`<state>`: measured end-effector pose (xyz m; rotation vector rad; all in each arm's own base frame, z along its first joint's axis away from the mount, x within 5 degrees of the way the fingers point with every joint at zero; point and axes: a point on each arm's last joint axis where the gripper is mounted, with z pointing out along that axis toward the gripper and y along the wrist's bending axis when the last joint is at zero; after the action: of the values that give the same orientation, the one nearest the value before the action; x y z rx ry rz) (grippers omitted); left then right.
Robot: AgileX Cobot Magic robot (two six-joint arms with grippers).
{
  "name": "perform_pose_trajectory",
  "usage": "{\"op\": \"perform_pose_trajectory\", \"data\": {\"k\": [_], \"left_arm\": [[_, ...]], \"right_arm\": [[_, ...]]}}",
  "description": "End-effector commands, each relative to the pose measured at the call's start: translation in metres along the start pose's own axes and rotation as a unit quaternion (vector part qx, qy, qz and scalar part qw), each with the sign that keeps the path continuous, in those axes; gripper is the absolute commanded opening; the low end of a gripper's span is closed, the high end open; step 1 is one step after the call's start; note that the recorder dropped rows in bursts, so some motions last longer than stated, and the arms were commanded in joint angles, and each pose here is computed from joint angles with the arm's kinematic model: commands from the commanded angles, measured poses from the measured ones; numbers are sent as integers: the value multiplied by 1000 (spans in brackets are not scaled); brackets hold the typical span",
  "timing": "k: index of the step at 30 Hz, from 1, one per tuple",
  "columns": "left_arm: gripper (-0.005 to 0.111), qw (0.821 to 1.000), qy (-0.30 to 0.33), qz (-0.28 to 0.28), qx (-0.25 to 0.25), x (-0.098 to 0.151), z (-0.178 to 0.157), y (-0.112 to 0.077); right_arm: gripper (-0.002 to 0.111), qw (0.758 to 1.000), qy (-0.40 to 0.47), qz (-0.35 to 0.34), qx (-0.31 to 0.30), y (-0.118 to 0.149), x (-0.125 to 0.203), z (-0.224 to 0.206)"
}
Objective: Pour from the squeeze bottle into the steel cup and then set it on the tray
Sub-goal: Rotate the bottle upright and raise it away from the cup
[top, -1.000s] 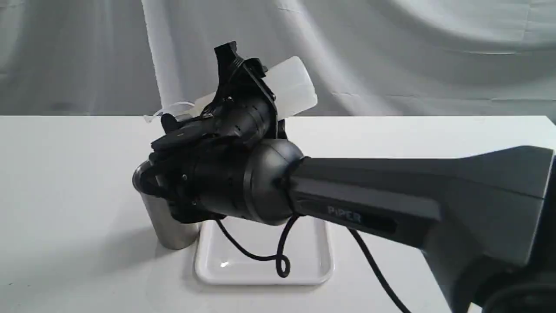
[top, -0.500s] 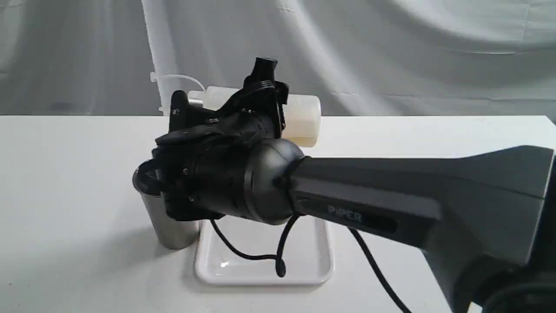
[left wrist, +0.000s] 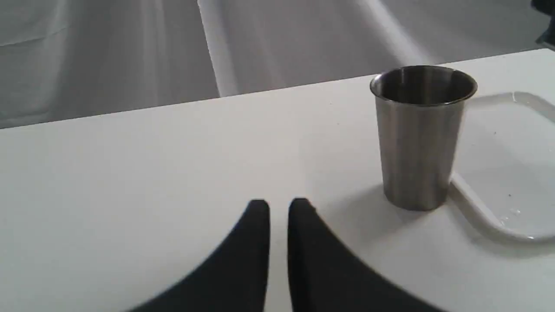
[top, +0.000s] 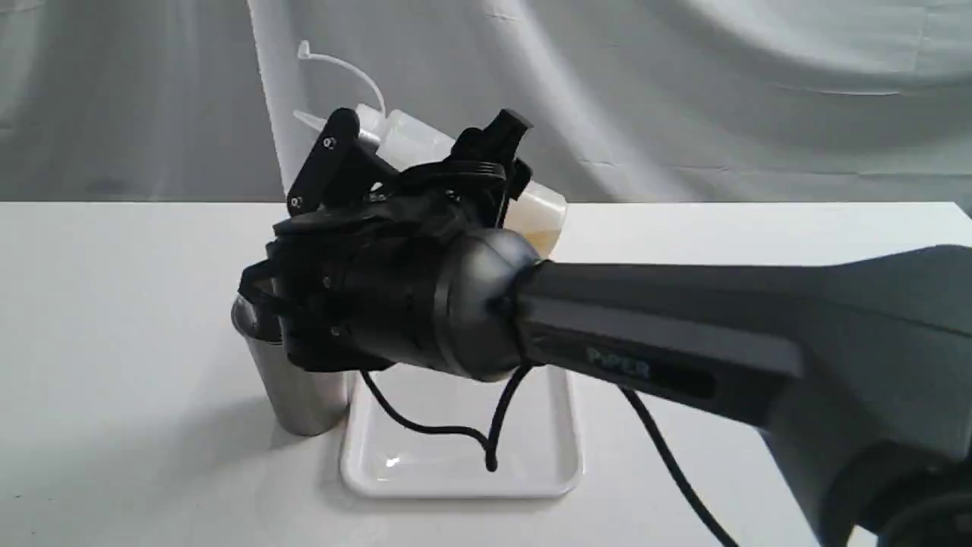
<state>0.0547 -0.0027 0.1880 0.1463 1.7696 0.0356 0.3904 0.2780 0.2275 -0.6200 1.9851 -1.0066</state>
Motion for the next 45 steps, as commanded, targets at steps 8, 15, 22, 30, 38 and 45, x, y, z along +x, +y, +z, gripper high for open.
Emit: {"op": "perform_pose_trajectory", "data": {"k": [8,15,22,30,38,45], "left_arm": [[8,1000,-4,0,1,1,0,0],[8,1000,-4,0,1,1,0,0],[8,1000,-4,0,1,1,0,0],[8,1000,-4,0,1,1,0,0],[8,1000,-4,0,1,1,0,0],[8,1000,-4,0,1,1,0,0]], "right_arm": [[39,997,-15,72,-2,-46,-10,-22],[39,991,-28,129,-15,-59,-13,-30],[39,985,-23,163,-47,-73,-12,-36],[39,971,-17,228,-73,-96,-9,-31],[39,958,-10,268,-100,-113,-6,-26],[39,943,-13,304,-135,-121,-5,-19]]}}
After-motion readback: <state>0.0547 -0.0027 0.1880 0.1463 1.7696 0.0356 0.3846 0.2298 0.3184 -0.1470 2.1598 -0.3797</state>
